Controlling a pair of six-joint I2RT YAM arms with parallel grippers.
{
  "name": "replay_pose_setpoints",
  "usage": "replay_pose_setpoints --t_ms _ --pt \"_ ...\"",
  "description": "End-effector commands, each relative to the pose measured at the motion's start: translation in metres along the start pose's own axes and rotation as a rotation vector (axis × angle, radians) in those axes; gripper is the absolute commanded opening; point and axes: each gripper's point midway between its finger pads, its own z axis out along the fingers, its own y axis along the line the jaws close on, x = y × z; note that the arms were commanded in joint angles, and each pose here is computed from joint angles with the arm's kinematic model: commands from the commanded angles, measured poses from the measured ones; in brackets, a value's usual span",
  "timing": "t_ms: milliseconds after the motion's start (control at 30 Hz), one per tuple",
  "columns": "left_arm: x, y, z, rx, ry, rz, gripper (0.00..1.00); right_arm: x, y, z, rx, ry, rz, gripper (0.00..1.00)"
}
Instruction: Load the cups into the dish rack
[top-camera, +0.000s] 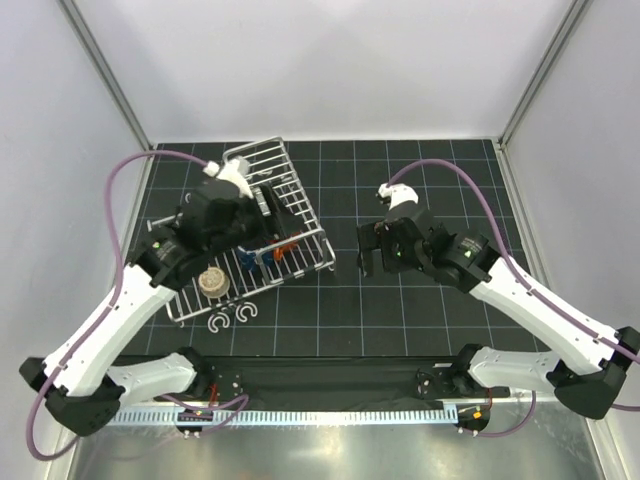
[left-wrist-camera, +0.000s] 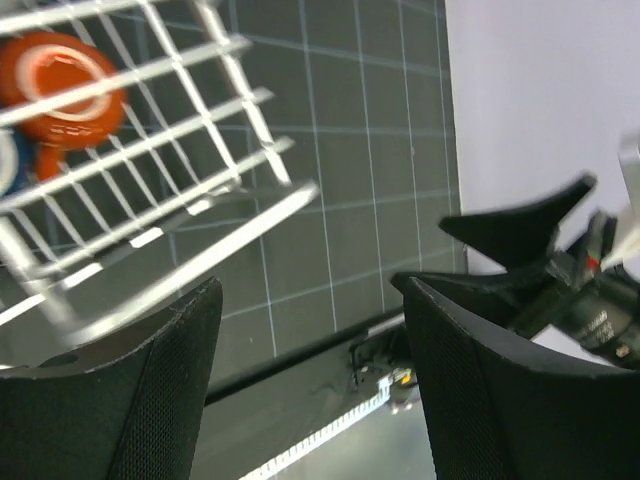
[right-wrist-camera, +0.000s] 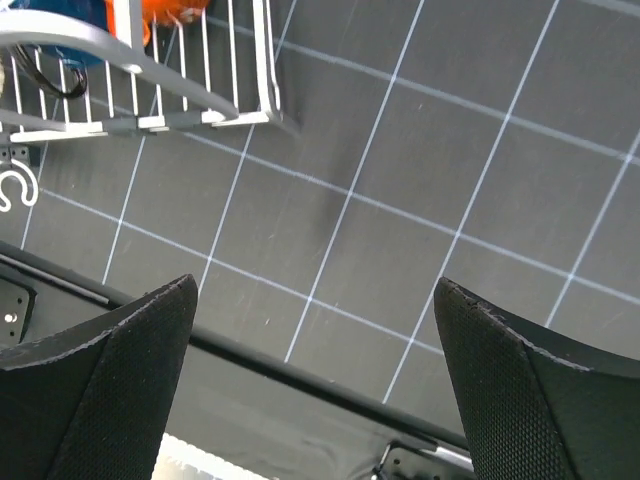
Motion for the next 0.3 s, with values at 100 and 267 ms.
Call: replay_pose_setpoints --t_ms 100,267 --pt "-0.012 -0.040 0.002 0.114 -0.100 0.007 0.72 0.011 0.002 0.009 -0.047 0.024 0.078 1.00" --pt "0.004 -0.045 0.000 0.258 -0.109 -0.074 0.73 0.037 0.006 0.018 -0.242 0.088 0.217 1.00"
